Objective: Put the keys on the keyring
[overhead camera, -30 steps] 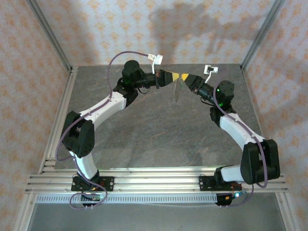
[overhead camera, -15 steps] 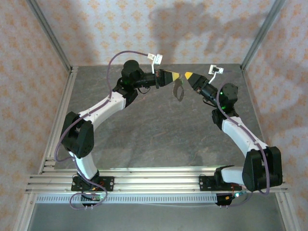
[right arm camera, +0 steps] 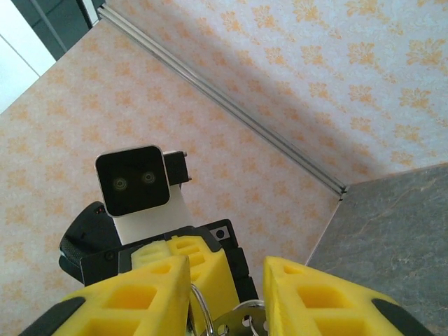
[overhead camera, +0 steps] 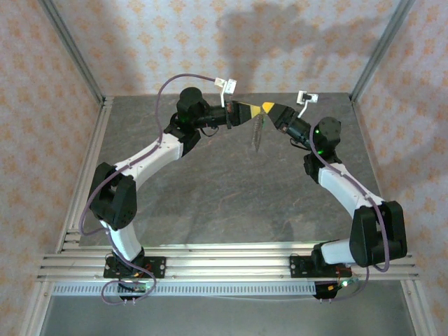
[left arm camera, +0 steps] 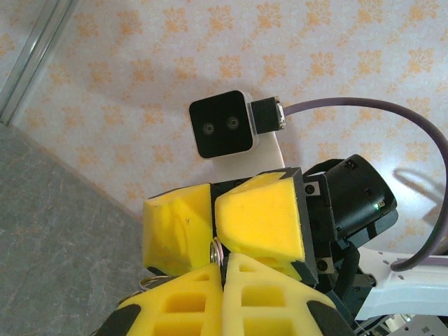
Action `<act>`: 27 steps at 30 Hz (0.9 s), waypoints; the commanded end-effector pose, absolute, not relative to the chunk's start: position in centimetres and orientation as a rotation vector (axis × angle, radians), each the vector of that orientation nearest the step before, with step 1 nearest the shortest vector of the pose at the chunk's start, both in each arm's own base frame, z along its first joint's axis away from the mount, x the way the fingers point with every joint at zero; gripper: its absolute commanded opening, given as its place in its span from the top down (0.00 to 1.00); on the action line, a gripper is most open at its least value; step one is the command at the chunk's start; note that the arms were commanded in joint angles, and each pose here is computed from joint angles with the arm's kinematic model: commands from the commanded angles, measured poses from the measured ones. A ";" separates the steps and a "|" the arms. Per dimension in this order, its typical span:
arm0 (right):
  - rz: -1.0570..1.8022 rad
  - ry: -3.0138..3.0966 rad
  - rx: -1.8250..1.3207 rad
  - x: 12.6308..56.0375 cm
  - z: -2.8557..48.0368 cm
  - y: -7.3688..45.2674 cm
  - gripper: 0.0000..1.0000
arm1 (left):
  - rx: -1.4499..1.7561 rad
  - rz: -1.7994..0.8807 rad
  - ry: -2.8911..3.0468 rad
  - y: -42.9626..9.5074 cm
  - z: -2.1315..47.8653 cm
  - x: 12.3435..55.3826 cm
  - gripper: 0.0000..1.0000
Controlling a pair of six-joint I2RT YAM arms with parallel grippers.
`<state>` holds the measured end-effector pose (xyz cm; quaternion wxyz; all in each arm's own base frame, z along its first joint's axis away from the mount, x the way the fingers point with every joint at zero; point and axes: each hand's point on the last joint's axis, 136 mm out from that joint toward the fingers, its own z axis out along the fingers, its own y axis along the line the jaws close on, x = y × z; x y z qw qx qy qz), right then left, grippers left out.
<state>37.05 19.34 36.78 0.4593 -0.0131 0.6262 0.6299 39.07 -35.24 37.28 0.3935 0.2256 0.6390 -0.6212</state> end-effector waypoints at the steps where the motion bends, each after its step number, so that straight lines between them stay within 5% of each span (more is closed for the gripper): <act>1: 1.567 1.482 -0.127 35.8 38.5 19.8 0.71 | 0.633 -1.564 1.478 -34.7 42.3 37.4 1.00; 12: 1.569 1.508 -0.123 34.6 37.0 19.7 0.72 | 0.627 -1.561 1.482 -34.7 42.2 37.5 1.00; 27: 1.592 1.486 -0.148 34.8 38.3 20.3 0.89 | 0.627 -1.569 1.491 -35.0 41.9 37.4 1.00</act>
